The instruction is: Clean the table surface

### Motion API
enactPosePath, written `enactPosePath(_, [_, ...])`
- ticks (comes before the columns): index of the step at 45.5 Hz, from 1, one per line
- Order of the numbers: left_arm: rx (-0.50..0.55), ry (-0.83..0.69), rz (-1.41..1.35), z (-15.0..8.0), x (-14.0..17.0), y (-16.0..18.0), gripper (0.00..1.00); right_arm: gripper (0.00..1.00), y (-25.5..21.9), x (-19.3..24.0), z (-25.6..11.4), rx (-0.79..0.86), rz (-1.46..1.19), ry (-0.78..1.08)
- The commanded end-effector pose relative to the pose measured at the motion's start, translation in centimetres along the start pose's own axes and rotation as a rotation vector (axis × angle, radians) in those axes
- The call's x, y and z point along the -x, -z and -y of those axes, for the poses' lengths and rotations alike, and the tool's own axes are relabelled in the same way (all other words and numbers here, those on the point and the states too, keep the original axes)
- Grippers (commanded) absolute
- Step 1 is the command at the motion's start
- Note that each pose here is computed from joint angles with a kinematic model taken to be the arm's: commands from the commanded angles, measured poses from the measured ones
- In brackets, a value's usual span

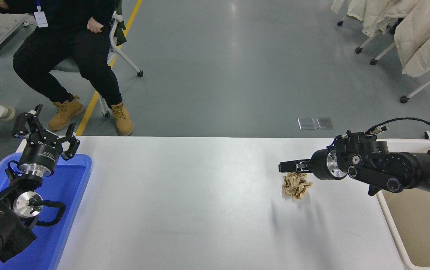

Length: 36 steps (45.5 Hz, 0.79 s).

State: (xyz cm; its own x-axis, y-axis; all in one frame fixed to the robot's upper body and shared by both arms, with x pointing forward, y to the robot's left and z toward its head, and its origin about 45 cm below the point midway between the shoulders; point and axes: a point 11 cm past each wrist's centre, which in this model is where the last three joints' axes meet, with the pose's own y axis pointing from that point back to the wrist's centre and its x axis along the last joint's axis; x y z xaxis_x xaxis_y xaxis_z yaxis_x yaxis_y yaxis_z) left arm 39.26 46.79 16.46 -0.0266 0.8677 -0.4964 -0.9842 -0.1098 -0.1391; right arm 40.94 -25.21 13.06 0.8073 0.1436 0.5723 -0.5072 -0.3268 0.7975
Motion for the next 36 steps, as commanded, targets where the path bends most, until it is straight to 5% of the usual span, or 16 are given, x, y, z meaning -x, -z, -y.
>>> enactPosePath(1, [0.000, 0.001, -0.001, 0.0, 0.0, 0.0, 1.00, 0.99, -1.4, 1.5, 0.8, 0.056, -0.069, 0.030])
enactPosePath(36, [0.000, -0.001, 0.000, 0.0, 0.0, 0.0, 1.00, 0.99, -0.2, 1.8, 4.2, 0.104, -0.071, 0.008])
